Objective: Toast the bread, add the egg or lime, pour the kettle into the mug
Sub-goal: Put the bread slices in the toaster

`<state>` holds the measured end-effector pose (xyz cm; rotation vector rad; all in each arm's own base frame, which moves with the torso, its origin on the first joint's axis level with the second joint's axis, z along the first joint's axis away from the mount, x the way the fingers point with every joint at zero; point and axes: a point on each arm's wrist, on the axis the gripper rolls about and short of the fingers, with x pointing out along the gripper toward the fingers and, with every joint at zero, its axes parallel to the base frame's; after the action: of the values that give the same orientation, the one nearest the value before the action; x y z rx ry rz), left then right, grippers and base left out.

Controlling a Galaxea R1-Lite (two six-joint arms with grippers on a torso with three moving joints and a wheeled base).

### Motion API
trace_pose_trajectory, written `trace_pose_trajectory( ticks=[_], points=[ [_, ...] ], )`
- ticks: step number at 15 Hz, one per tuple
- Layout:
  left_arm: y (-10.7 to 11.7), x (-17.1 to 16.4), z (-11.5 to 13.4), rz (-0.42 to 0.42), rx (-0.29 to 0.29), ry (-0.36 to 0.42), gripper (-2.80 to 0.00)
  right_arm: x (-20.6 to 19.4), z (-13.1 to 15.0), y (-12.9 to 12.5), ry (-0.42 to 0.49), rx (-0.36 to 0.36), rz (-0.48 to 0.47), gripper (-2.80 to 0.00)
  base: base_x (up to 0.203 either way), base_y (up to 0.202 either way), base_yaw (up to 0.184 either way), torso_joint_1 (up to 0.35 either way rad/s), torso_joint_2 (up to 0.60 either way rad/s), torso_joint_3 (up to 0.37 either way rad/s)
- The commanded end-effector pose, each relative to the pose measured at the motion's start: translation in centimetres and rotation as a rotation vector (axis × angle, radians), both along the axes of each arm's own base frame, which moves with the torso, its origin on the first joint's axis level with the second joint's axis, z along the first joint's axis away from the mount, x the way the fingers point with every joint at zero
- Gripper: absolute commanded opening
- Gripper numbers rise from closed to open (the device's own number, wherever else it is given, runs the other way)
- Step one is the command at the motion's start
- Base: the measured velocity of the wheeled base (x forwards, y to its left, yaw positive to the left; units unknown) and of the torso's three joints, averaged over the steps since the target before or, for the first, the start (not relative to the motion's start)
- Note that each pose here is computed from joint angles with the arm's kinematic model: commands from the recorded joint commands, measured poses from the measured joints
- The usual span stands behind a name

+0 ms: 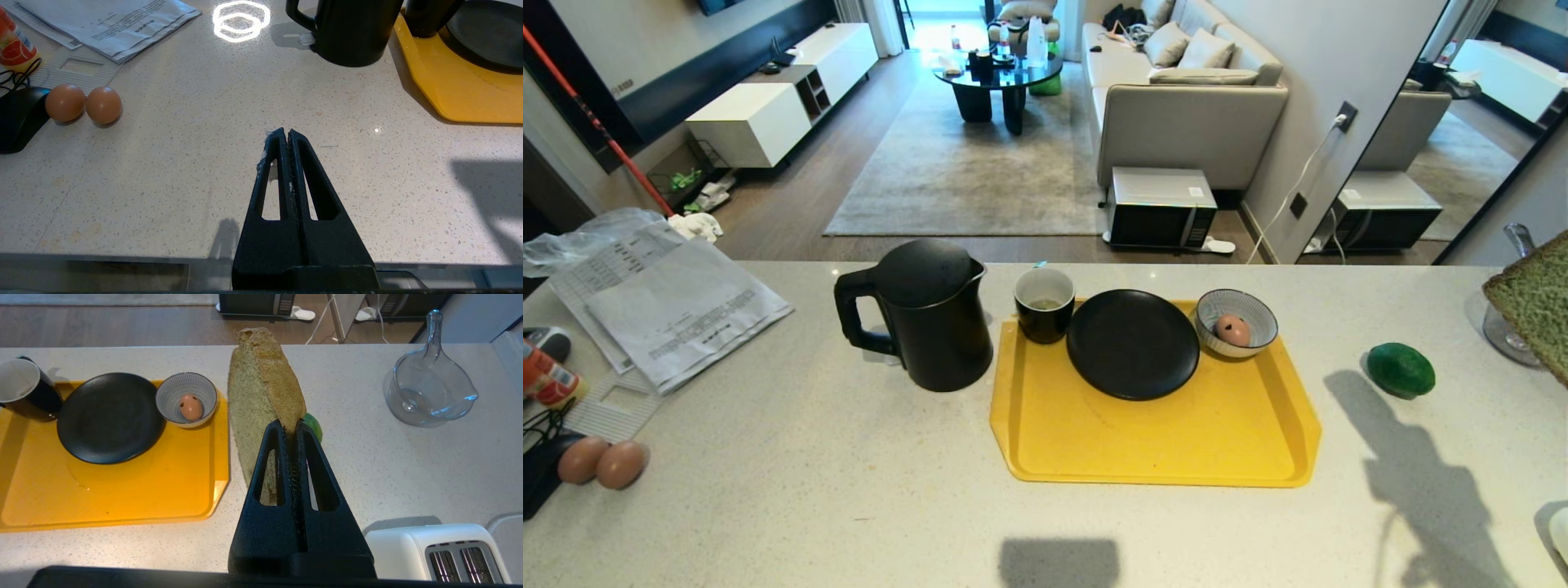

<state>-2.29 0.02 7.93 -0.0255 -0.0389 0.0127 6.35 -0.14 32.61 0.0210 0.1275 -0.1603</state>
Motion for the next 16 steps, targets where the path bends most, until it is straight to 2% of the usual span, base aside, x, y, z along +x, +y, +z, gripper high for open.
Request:
trace_pose_trajectory(
  ticks=[1,16],
  points=[
    [0.0,0.09,-0.38,0.001,-0.001,0.011,-2.8,0.0,-0.54,0.0,0.018,-0.001,-0.002,-2.8,0.0,0.0,0.0,0.0,0.0,0.0],
    [0.0,0.09,-0.38,0.001,-0.001,0.011,-2.8,-0.71,-0.97,-0.03,0.012,-0.002,0.002,-2.8,0.0,0.0,0.0,0.0,0.0,0.0]
  ],
)
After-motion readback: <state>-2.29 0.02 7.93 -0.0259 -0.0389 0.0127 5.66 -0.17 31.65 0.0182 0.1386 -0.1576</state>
